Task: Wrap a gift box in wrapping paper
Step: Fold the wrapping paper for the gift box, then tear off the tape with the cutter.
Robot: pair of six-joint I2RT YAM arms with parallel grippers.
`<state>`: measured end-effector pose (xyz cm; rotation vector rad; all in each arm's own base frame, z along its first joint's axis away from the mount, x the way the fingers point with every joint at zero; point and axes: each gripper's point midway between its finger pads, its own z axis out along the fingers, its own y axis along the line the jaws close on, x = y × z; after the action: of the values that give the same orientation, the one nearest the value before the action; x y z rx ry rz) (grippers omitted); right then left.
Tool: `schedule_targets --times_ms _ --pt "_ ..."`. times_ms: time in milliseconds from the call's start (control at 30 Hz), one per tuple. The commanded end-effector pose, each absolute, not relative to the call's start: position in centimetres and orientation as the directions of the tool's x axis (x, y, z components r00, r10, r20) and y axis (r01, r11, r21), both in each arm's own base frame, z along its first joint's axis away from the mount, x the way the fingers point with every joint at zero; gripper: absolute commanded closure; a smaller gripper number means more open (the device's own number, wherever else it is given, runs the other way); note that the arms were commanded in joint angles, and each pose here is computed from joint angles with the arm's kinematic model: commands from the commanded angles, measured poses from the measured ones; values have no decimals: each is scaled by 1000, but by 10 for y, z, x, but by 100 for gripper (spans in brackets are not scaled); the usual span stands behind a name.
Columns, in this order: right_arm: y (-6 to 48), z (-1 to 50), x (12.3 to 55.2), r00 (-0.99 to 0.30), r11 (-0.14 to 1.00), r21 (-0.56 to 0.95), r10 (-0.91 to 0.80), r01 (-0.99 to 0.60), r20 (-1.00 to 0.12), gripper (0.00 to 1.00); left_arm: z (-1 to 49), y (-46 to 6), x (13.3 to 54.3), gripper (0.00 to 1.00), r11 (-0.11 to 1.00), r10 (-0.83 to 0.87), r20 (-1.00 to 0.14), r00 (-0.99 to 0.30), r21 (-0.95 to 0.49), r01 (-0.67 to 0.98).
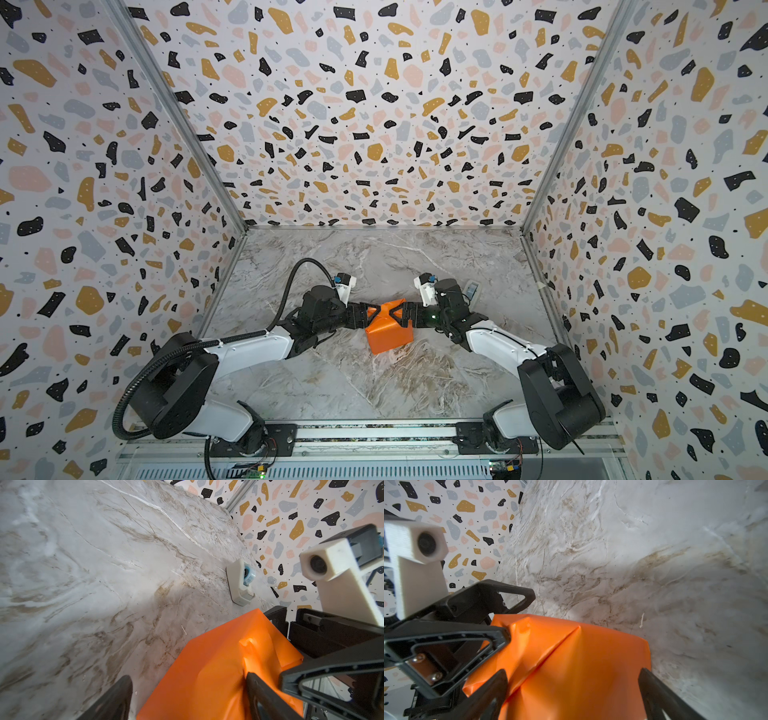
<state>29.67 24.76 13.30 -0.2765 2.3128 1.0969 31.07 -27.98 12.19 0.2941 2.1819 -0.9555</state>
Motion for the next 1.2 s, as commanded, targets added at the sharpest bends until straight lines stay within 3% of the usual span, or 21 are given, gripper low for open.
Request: schedule_targets --times_ms 0,300,533,667,1000,1167 --pt "248 167 313 -783 642 625 61 -444 -620 1 76 -263 293 16 767 35 -630 -776 -481 425" --pt "179 209 343 -723 714 594 179 -372 -668 1 70 -254 290 16 796 71 -625 -777 -434 422" --pt "78 180 353 -708 831 544 314 -118 -632 6 71 -254 291 17 800 78 -629 -773 -423 425" --pt "39 159 358 -688 839 544 403 14 -604 12 72 -255 292 17 798 81 -630 -772 -423 428" --pt "33 113 369 -738 814 572 445 99 -506 39 76 -257 291 18 788 72 -637 -768 -436 436" --pt "35 98 367 -750 808 581 446 102 -488 46 78 -258 290 18 783 73 -639 -766 -438 441"
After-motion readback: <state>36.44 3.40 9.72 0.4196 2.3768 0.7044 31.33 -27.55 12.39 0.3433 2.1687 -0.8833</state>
